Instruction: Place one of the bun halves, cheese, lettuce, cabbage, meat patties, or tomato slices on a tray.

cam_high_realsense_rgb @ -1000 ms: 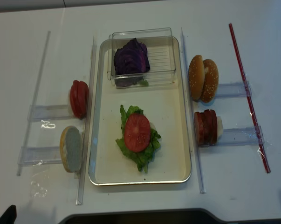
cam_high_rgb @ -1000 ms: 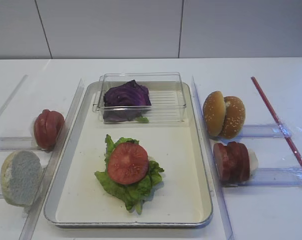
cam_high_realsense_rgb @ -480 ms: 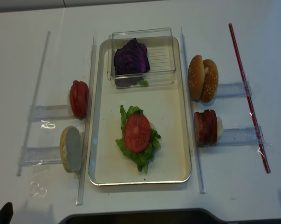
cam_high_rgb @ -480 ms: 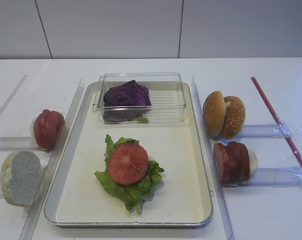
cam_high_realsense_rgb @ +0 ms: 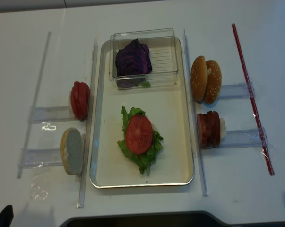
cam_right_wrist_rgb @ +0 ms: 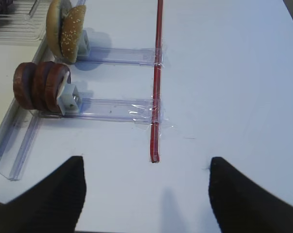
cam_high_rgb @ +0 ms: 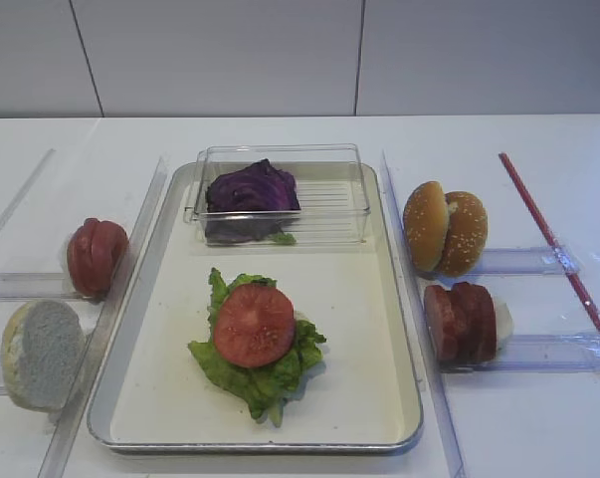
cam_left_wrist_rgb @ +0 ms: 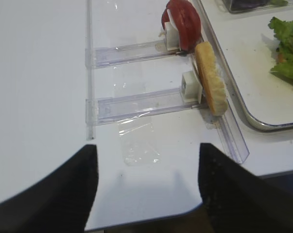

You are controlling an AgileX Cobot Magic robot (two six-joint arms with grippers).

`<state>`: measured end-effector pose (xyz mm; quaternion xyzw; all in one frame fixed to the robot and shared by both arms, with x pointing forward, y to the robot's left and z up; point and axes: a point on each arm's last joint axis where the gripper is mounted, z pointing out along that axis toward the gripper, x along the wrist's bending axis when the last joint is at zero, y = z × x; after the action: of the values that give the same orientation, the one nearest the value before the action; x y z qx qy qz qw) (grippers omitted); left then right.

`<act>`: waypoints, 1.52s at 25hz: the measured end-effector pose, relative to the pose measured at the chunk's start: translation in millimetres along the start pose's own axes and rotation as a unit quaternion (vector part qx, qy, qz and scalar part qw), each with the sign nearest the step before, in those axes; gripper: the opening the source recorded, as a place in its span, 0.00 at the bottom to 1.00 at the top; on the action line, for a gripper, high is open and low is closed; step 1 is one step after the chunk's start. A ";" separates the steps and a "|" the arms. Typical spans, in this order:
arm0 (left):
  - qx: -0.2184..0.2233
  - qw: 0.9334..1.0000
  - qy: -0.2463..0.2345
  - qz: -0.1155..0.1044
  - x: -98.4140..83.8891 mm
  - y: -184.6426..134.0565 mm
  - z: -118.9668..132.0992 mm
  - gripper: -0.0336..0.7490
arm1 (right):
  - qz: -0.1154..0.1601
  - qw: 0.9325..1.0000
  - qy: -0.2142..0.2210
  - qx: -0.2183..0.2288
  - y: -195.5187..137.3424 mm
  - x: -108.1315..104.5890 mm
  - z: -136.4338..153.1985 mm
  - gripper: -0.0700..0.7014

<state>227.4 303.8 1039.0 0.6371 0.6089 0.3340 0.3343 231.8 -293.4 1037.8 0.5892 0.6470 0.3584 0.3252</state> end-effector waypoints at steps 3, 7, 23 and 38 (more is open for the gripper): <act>0.000 1.000 0.000 0.000 0.0 0.0 0.0 0.62 | 0.000 1.000 0.000 0.000 0.0 0.0 0.0 0.82; 0.000 1.000 0.000 0.000 0.0 0.0 0.0 0.62 | 0.000 1.000 0.000 0.000 0.0 0.0 0.0 0.82; 0.000 1.000 0.000 -0.023 0.0 0.0 0.0 0.86 | -0.002 1.000 0.000 0.000 0.0 0.0 0.0 0.82; 0.000 1.000 -0.002 -0.026 -0.3 0.0 0.0 0.89 | -0.002 1.000 0.000 0.000 0.0 0.0 0.0 0.82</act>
<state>227.4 303.5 1039.0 0.6215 0.6248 0.3241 0.3440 231.8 -293.4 1037.8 0.5879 0.6482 0.3578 0.3259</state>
